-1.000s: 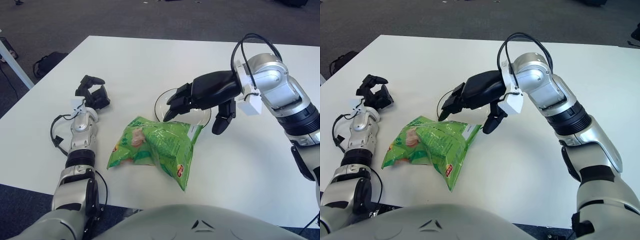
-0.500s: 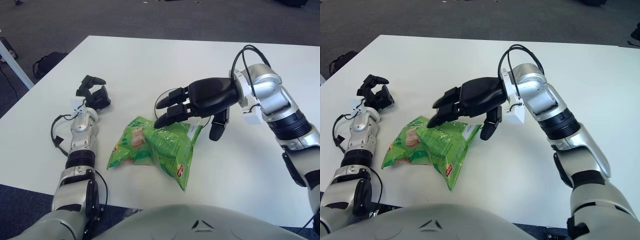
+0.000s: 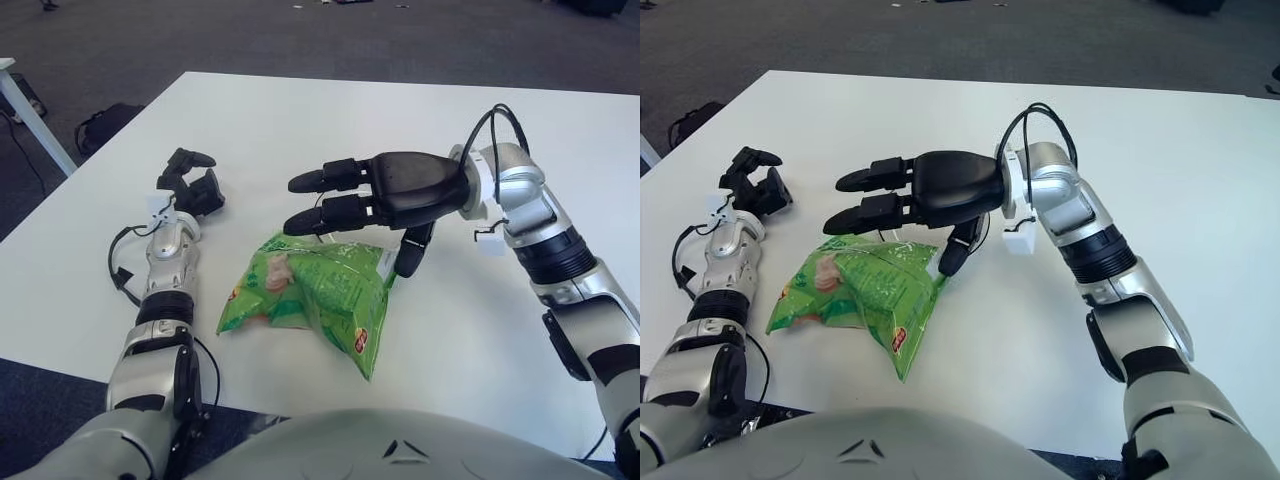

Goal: Put the snack into the plate.

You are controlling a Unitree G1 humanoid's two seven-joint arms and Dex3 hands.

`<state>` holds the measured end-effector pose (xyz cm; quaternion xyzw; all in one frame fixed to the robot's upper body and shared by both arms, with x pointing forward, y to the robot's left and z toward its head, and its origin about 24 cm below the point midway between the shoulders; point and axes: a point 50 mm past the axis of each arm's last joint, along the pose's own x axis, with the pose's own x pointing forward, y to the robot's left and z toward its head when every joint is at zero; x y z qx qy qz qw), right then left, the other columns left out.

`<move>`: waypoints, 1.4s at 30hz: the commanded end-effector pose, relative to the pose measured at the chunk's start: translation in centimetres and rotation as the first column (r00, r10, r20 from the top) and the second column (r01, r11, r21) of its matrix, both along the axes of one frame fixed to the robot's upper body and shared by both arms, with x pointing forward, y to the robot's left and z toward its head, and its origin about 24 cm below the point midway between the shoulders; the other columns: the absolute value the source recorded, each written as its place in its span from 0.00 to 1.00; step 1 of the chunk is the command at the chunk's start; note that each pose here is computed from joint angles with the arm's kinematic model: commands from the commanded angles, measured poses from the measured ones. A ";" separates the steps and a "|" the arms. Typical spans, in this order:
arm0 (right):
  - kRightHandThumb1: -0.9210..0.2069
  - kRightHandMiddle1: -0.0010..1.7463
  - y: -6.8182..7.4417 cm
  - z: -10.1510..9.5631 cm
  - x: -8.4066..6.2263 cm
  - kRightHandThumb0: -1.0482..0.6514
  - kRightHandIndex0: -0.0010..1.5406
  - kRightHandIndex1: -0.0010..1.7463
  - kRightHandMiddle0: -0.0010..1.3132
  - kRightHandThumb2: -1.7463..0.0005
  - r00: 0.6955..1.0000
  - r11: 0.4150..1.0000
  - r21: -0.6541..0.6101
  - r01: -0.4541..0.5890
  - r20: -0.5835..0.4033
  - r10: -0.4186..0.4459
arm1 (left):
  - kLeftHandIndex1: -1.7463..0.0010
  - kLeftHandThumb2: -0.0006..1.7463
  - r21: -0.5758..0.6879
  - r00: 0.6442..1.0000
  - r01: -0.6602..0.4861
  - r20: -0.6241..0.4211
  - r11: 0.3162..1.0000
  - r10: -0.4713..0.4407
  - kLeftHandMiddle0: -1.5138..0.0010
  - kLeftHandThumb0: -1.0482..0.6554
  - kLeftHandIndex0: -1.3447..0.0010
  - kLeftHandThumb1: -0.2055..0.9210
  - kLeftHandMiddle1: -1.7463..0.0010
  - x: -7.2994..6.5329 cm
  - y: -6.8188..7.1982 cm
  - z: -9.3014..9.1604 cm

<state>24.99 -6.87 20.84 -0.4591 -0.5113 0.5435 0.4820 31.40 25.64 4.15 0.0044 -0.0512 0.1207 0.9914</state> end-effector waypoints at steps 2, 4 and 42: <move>0.36 0.04 -0.1 -0.1 0.2 0.43 0.00 0.00 0.00 0.43 1.000 0.999 0.044 0.015 -0.001 -0.015 | 0.00 0.68 -0.028 0.990 -0.021 -0.137 0.999 0.017 0.39 0.35 0.61 0.55 0.00 -1.7 -0.3 -3.4; 0.35 0.05 -0.1 -0.3 0.4 0.41 0.00 0.00 0.00 0.44 1.000 0.999 0.046 0.020 -0.005 -0.019 | 0.00 0.68 -0.030 0.989 -0.024 -0.143 0.999 0.020 0.40 0.35 0.61 0.56 0.00 -1.6 -0.4 -3.4; 0.43 0.01 -0.7 0.6 0.5 0.56 0.03 0.01 0.00 0.22 0.991 0.949 -0.286 -0.132 -0.052 0.122 | 0.00 0.63 -0.011 0.991 -0.010 -0.131 1.000 0.009 0.32 0.36 0.64 0.61 0.00 -1.8 -2.0 -2.7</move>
